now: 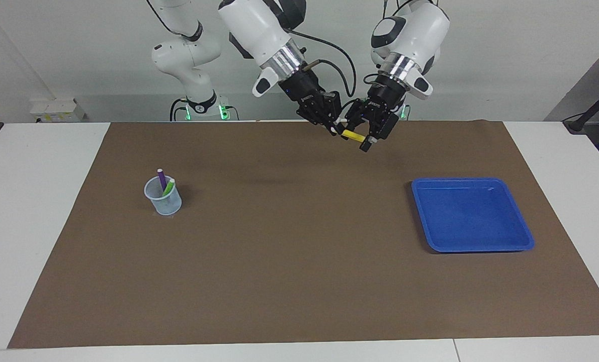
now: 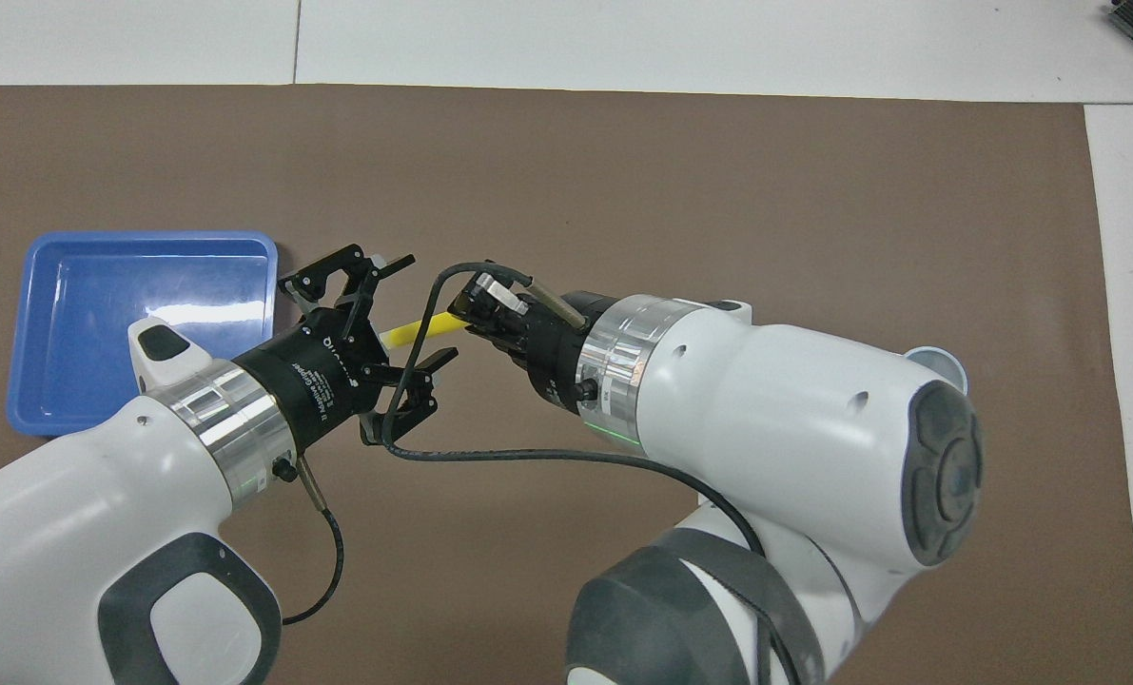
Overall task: Right arm passes pens to left for tray arrangement
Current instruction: 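Close the left gripper on the yellow pen held by the right gripper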
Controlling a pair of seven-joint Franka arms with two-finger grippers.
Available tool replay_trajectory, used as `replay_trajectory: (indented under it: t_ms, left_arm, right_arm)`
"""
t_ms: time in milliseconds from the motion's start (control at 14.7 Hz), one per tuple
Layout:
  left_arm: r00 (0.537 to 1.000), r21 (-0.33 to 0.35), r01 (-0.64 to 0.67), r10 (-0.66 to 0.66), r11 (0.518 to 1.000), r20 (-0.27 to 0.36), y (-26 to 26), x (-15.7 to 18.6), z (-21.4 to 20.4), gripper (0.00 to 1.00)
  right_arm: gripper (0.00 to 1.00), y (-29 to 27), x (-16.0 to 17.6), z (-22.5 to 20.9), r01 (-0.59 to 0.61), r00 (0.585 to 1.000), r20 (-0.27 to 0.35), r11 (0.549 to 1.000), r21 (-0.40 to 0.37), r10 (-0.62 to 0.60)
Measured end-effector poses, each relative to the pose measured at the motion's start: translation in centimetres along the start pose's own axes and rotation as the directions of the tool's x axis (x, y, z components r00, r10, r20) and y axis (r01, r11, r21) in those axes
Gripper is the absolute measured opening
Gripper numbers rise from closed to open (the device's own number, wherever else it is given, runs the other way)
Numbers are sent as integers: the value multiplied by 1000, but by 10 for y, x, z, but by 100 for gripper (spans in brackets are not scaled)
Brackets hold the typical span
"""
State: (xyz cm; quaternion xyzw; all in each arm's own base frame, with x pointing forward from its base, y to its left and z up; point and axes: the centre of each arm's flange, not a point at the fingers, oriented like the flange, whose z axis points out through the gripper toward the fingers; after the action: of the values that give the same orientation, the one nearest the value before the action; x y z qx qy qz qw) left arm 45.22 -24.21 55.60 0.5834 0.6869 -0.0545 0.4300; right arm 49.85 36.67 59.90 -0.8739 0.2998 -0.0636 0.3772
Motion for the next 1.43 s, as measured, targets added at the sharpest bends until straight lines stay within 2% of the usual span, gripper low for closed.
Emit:
replay_trajectory:
  t_ms: [136,476,612,816,952,1020,1088,1429]
  left_arm:
    - [1000,8,-3,3,1000,-3,1,0,7,88]
    - [1000,46,-28,29,999,-6,0,-4,3,90]
    - [999,57,-31,32,998,-7,1,-4,0,87]
    - [999,66,-35,36,997,-6,1,-6,-3,90]
    - [999,75,-39,39,996,-4,-1,-7,-4,80]
    - [999,81,-40,40,996,-3,-1,-8,-5,78]
    - [999,87,-39,40,995,-4,-1,-8,-7,70]
    - [999,96,-33,34,995,-9,4,-4,-15,70]
  right_arm:
    - [17,0,0,0,0,1000,0,1000,0,0]
    - [17,0,0,0,0,1000,0,1000,0,0]
    - [17,0,0,0,0,1000,0,1000,0,0]
    - [17,0,0,0,0,1000,0,1000,0,0]
    - [17,0,0,0,0,1000,0,1000,0,0]
    - [17,0,0,0,0,1000,0,1000,0,0]
    - [17,0,0,0,0,1000,0,1000,0,0]
    - [17,0,0,0,0,1000,0,1000,0,0]
